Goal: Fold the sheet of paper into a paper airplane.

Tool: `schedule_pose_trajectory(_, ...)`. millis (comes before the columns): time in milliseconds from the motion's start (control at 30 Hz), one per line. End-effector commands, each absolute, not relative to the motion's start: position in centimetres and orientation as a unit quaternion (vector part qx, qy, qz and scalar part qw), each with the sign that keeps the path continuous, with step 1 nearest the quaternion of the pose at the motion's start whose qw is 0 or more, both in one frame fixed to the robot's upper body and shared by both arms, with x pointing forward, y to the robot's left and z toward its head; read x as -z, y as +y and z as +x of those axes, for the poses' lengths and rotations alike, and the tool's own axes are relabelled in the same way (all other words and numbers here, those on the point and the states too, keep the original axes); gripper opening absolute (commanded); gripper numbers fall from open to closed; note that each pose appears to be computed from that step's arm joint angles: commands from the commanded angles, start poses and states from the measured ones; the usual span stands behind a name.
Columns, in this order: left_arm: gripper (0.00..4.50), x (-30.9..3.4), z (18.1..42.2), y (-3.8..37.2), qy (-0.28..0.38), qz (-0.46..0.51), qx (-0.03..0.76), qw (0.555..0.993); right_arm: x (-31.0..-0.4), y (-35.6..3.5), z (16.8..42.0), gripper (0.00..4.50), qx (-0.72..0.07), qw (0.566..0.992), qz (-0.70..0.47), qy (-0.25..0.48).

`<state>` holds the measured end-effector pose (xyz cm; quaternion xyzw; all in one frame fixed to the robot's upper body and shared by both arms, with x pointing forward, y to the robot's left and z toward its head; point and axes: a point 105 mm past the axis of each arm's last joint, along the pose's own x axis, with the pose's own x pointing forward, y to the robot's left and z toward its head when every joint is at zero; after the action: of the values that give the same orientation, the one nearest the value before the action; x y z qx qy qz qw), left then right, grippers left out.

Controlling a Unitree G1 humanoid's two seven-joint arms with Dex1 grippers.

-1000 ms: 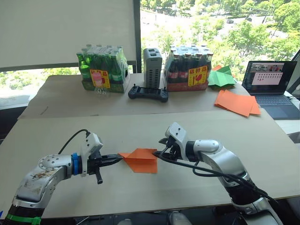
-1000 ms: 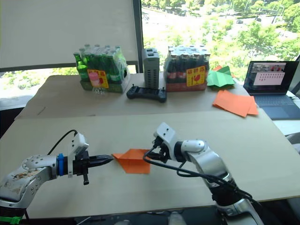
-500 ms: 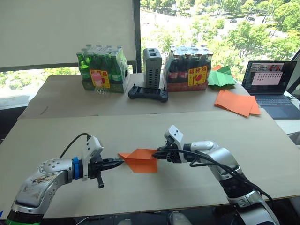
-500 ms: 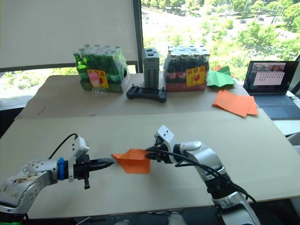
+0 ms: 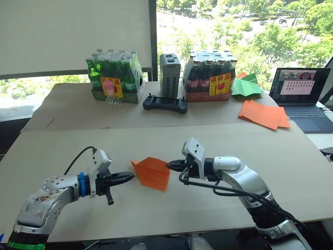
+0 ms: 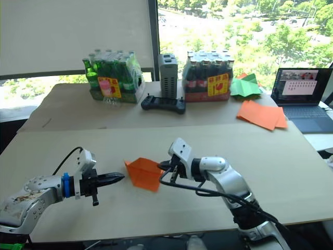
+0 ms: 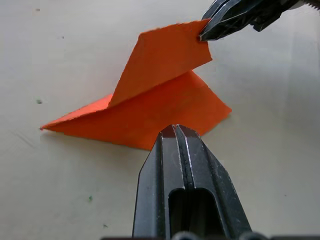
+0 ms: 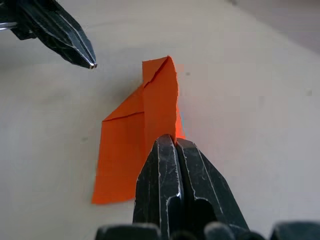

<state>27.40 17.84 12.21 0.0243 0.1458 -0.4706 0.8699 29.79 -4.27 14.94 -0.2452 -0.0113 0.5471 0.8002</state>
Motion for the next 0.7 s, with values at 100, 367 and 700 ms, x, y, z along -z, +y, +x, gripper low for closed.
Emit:
schedule_pose_trajectory(100, 0.0, -14.2, 28.4, 18.2, 0.115, 0.015, 0.464, 0.878, -17.5, -3.1, 28.5, 0.04, -0.473, 0.721, -0.458, -0.214)
schedule_pose_trajectory(367, 0.0, -15.1, 28.7, 18.3, 0.111, 0.012, 0.461, 0.88, -16.0, -3.3, 28.9, 0.04, -0.352, 0.621, -0.612, -0.341)
schedule_pose_trajectory(700, 0.0, -15.7, 28.6, 18.1, 0.11, 0.015, 0.457, 0.882, -20.5, -3.2, 30.2, 0.04, -0.242, 0.64, -0.593, -0.426)
